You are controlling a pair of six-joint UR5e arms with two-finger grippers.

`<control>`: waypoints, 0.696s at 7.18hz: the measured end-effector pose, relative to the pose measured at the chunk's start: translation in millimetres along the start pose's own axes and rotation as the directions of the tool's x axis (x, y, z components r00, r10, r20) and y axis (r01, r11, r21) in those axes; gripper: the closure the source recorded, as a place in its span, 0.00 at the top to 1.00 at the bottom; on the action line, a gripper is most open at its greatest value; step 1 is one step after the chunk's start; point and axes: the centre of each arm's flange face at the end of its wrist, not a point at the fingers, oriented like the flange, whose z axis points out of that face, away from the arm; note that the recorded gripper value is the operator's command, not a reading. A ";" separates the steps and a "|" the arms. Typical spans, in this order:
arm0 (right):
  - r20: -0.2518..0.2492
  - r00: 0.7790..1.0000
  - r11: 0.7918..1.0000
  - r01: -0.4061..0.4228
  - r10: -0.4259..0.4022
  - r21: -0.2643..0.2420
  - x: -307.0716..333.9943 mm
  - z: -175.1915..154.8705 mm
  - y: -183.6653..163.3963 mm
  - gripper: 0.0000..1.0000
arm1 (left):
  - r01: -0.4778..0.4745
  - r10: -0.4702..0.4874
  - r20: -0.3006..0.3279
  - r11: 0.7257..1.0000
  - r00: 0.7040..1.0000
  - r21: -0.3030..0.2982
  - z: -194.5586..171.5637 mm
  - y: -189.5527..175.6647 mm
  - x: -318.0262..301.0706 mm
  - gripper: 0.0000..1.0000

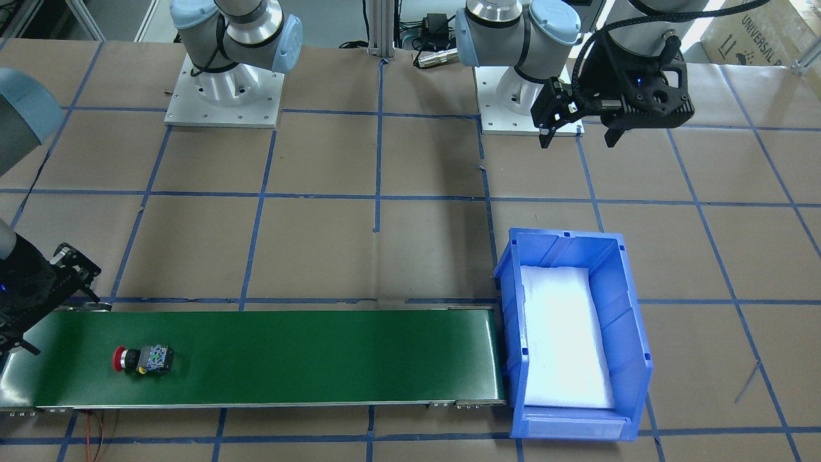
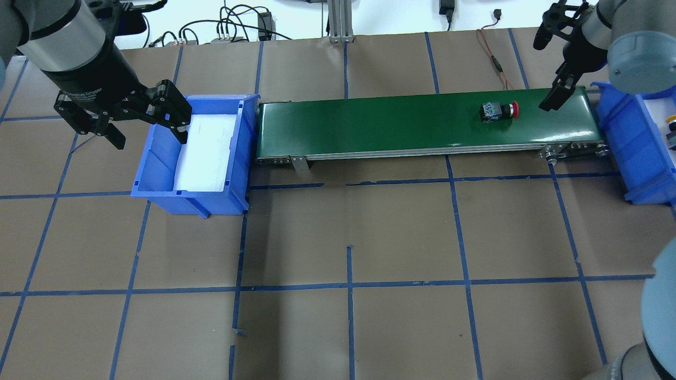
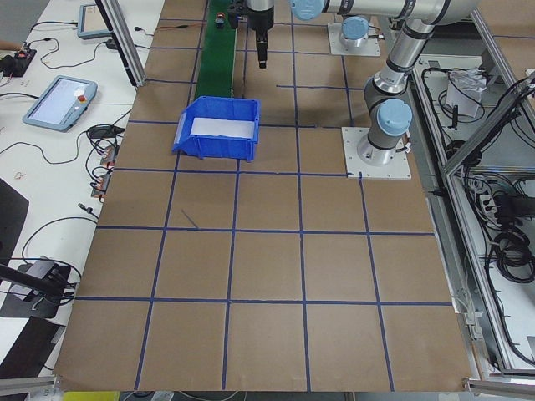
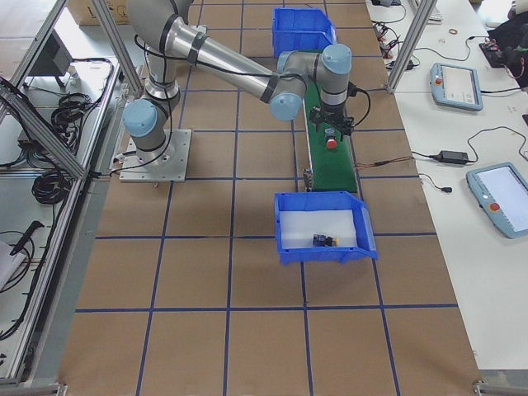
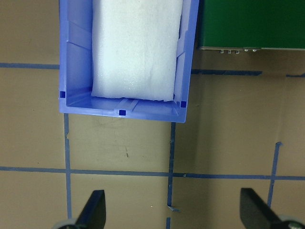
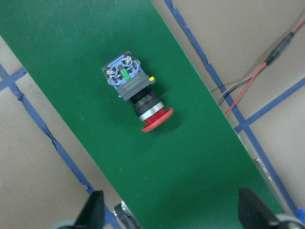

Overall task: Transport two buttons from left to right
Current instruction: 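Move the right gripper back over the red-capped button on the belt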

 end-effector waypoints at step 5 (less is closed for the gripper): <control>-0.025 0.987 0.977 0.161 -0.159 0.139 20.7 36.1 -18.0 1.00 | 0.000 0.000 0.001 1.000 1.000 -0.001 0.7 0.1 -0.1 1.00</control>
